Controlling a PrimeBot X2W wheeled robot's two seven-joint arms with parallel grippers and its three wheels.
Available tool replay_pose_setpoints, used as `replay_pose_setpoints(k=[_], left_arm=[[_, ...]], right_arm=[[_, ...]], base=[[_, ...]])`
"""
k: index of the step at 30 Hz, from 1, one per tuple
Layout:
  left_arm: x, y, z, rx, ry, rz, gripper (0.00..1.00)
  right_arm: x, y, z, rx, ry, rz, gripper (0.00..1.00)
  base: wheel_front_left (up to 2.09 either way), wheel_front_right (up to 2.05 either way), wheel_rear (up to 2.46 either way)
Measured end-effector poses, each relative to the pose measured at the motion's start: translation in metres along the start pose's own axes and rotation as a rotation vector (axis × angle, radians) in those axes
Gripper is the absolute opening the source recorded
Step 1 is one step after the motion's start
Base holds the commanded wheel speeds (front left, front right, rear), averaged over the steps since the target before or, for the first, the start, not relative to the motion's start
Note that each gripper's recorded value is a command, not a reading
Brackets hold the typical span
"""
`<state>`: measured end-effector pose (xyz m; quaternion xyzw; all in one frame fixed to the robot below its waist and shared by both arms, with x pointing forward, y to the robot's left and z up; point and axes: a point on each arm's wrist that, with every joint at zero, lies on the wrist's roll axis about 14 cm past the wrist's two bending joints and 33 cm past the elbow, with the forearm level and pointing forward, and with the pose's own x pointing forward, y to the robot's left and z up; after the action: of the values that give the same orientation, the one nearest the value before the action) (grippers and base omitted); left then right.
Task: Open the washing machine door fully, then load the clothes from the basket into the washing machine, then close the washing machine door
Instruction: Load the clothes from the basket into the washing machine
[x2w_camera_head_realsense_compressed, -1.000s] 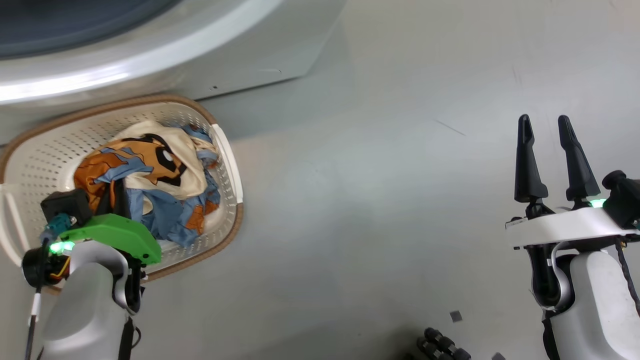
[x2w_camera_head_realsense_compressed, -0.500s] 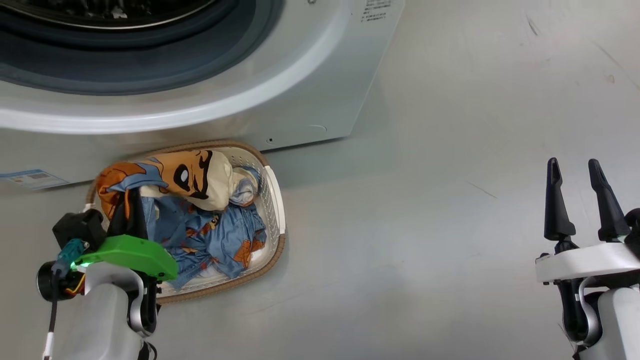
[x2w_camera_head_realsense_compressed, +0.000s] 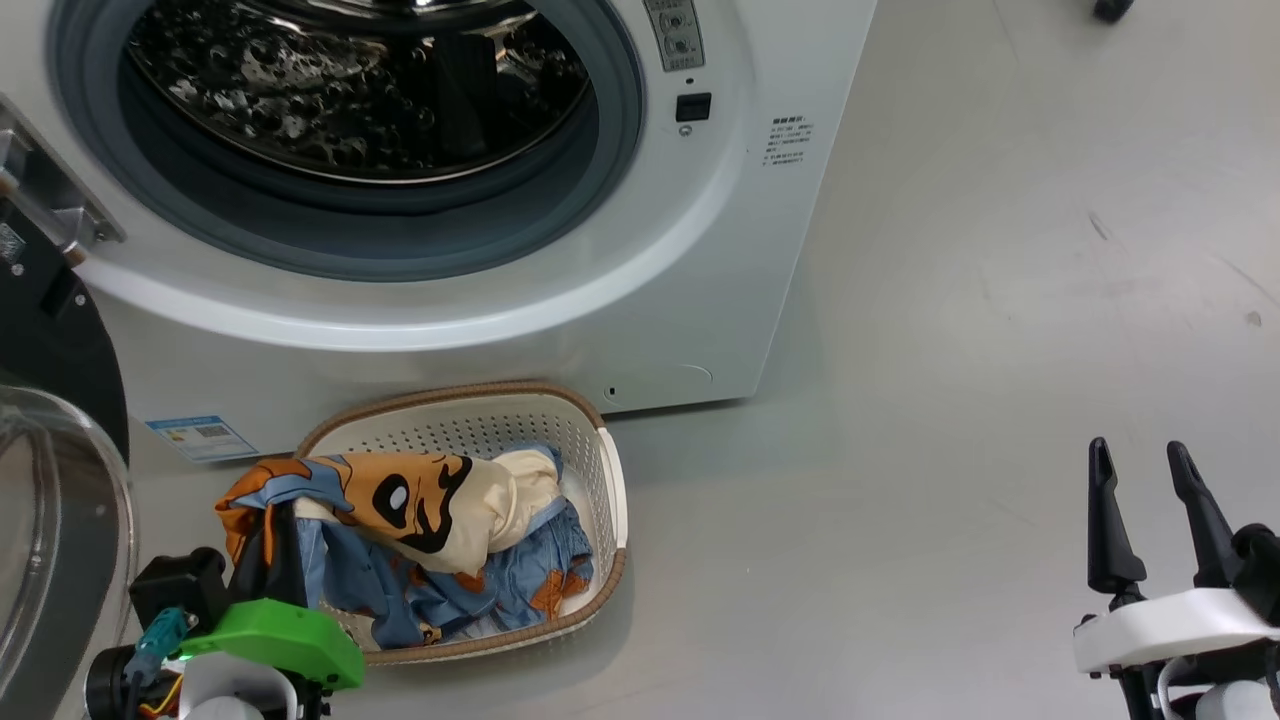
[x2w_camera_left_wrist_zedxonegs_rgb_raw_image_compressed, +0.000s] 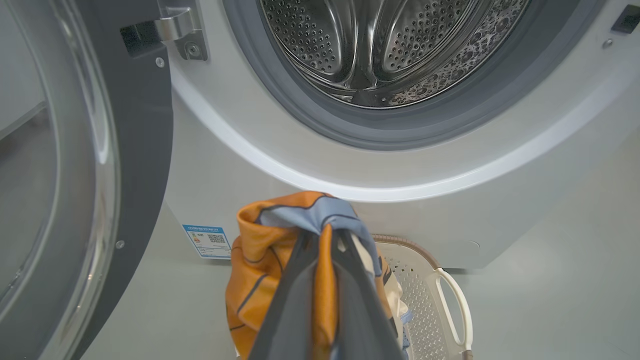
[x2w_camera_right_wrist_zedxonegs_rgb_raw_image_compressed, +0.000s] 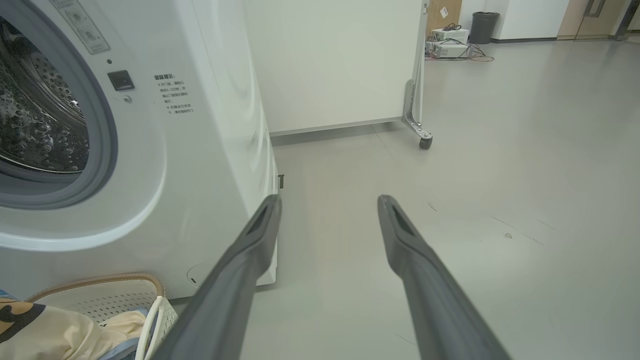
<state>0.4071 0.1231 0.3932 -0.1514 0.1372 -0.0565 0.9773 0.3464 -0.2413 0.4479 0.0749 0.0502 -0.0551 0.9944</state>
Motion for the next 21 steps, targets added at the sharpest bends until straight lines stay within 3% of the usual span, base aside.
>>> replay_pose_setpoints(k=[21], left_arm=[[-0.087,0.002,0.045,0.02,-0.189,0.027,0.0]], right_arm=[[-0.048,0.018,0.019,-0.028,-0.076,0.097,1.0]], base=[[0.0,0.0,0.0]])
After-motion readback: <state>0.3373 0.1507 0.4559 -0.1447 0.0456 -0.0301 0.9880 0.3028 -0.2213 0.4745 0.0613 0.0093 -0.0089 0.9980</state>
